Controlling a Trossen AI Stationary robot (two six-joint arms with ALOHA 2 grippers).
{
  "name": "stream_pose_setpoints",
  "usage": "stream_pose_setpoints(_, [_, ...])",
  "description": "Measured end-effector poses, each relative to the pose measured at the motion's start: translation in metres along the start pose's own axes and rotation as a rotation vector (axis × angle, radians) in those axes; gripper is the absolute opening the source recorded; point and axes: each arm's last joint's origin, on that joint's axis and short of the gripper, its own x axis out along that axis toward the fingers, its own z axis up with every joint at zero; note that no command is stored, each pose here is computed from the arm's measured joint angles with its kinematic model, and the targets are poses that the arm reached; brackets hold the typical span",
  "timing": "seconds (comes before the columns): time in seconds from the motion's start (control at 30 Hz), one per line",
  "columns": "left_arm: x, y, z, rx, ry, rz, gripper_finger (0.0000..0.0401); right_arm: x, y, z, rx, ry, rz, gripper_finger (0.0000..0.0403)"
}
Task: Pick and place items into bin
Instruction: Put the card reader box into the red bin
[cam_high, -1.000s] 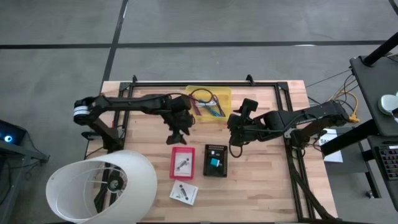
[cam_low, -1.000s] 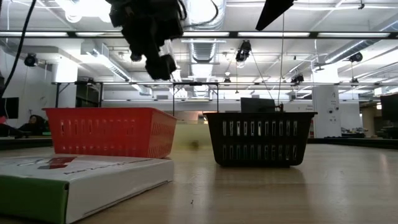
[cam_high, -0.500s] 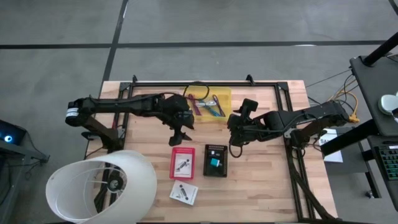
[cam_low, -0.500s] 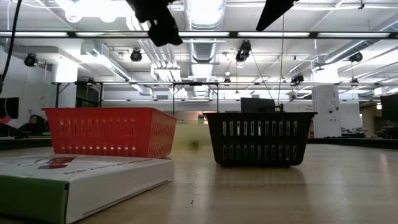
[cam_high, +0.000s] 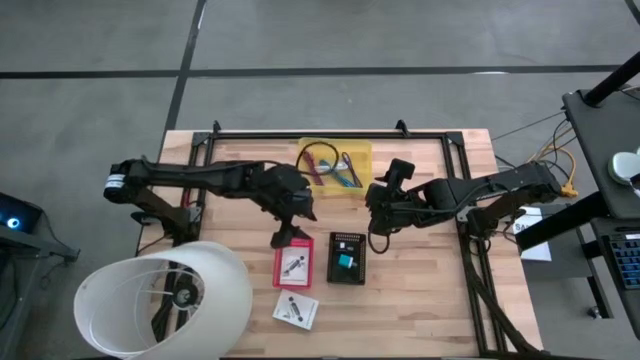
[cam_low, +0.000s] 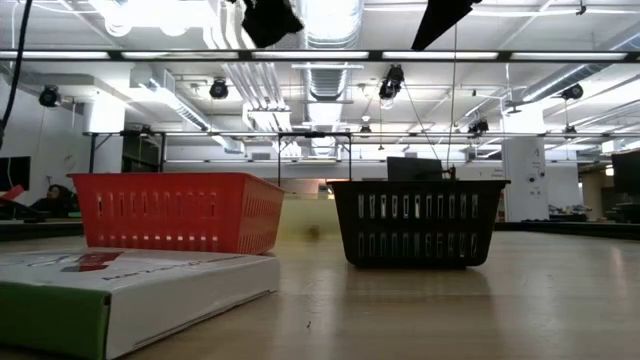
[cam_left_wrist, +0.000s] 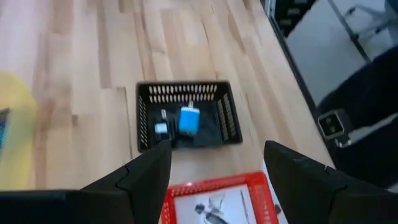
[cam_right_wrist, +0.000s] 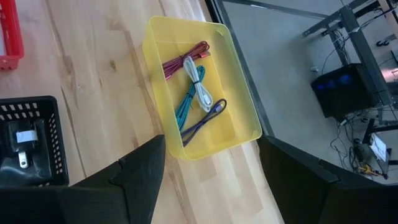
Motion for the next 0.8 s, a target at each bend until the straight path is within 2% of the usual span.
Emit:
stream_pose_setpoints(0.23, [-0.018,-0.004,0.022,0.023,-0.093,0.04,0.024,0.0,0.0,0.0,0.022,0.0,0.0,0.0247])
stream_pose_setpoints(0.53, [-0.006,-0.004,0.013,0.016,-0.038,0.052,0.024,0.0,0.0,0.0,0.07,0.0,0.0,0.0247])
stream_pose_setpoints(0.63, [0.005,-0.006,0.005,0.014,0.009,0.017,0.024,0.0,0.0,0.0,0.07,0.0,0.0,0.0247])
stream_pose_setpoints(0.8, [0.041,-0.011,-0.007,0.004,0.113,-0.137,0.024,0.0,0.001,0.0,0.07,0.0,0.0,0.0247])
